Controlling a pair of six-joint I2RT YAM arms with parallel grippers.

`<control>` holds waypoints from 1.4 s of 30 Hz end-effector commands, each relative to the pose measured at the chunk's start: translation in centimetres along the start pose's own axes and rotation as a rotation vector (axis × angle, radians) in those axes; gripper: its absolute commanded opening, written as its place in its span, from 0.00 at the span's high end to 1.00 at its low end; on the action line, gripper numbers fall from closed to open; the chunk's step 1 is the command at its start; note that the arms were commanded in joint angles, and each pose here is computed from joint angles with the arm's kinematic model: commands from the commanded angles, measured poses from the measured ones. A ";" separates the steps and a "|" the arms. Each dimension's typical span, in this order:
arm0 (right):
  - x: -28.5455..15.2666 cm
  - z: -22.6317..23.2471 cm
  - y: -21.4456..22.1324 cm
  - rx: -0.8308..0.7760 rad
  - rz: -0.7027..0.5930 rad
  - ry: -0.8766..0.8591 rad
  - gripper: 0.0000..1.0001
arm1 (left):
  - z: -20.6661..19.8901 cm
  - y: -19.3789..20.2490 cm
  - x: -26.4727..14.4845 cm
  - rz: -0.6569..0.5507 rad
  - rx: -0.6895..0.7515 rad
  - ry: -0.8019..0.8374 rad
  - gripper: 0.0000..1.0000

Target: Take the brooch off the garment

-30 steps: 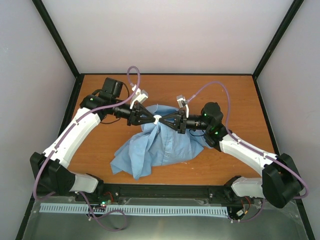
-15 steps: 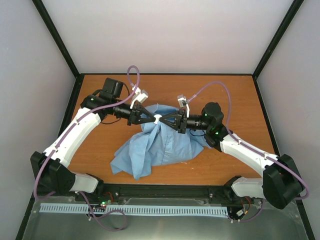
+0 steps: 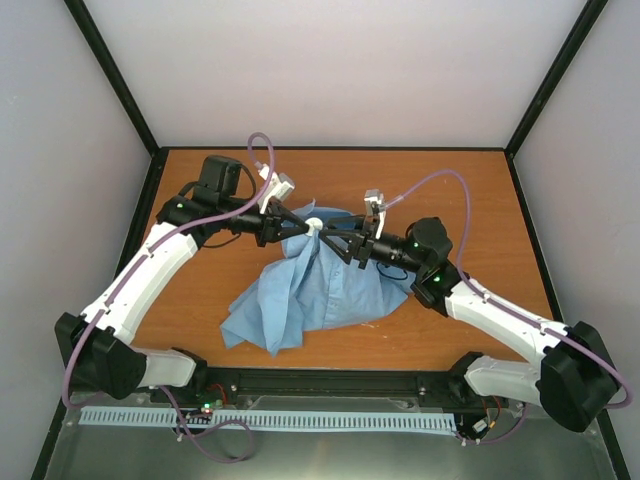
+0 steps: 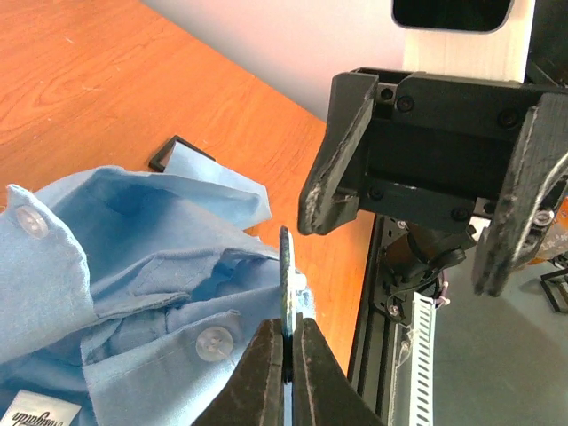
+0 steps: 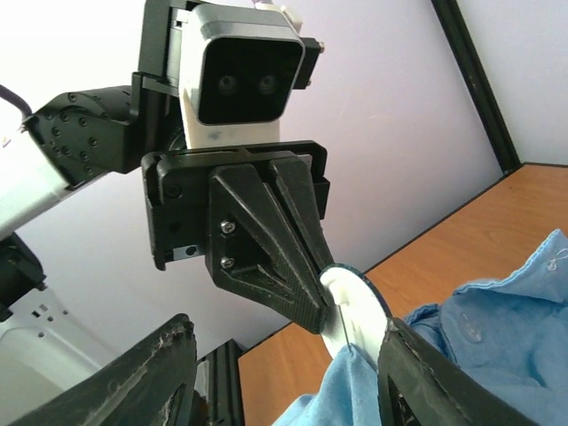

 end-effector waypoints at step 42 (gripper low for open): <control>1.0 -2.6 0.4 0.059 -0.128 0.083 0.64 | -3.1 -3.4 -0.8 -0.108 -0.013 0.187 0.99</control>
Point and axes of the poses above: each gripper's point midway between its finger pads, its own x axis out along the fingers, its own z axis along the line the jaws close on, y = z × x, the point moved 2 cm from there along -x, back along the fingers, and after that the axes turned 12 degrees about x, right-handed, at the moved point
